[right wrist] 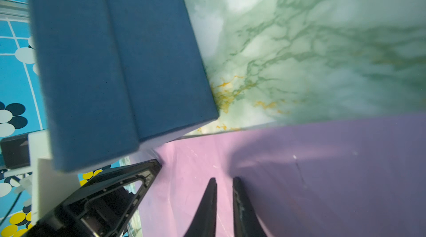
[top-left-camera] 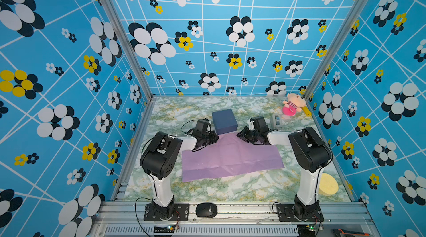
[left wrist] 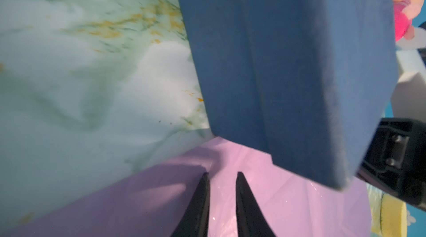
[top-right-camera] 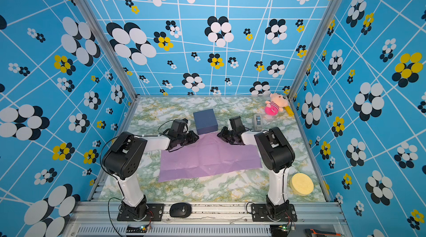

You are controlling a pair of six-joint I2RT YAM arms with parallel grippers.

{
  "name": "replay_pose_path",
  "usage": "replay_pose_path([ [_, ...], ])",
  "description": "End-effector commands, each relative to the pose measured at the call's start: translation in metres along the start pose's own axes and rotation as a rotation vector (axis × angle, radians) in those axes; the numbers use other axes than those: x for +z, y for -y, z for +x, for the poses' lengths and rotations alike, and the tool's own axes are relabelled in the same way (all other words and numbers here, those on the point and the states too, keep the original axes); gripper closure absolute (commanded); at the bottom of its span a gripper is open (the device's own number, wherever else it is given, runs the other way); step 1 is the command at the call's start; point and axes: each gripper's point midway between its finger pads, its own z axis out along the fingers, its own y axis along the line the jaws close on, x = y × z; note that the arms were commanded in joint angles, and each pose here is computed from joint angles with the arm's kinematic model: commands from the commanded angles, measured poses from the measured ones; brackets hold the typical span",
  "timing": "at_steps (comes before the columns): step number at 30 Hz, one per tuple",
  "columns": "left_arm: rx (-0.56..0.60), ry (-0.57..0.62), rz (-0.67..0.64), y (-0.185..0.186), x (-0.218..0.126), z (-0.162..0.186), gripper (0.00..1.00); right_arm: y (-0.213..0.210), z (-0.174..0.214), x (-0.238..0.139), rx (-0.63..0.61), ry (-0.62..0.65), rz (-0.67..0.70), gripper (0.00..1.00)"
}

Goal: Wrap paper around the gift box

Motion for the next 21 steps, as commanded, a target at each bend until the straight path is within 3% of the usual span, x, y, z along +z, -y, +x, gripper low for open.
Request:
replay_pose_path([
  [1,0.087,0.088,0.023,0.033,-0.034,-0.043,0.7,0.042,0.016,0.003,0.05,-0.027,0.142,0.83],
  [4,0.154,0.154,0.025,0.054,-0.053,-0.08,0.52,0.043,0.016,0.002,0.045,-0.027,0.144,0.83],
  [6,0.187,0.181,0.038,0.062,-0.057,-0.105,0.46,0.043,0.017,0.001,0.046,-0.027,0.145,0.83],
  [10,0.251,0.201,0.053,0.065,-0.042,-0.148,0.42,0.042,0.017,0.001,0.044,-0.024,0.144,0.83],
  [14,0.296,0.137,0.115,0.07,-0.006,-0.178,0.39,0.041,0.016,0.003,0.043,-0.023,0.141,0.83],
  [21,0.314,0.023,0.239,0.082,0.058,-0.196,0.38,0.043,0.014,0.003,0.041,-0.016,0.153,0.83],
])
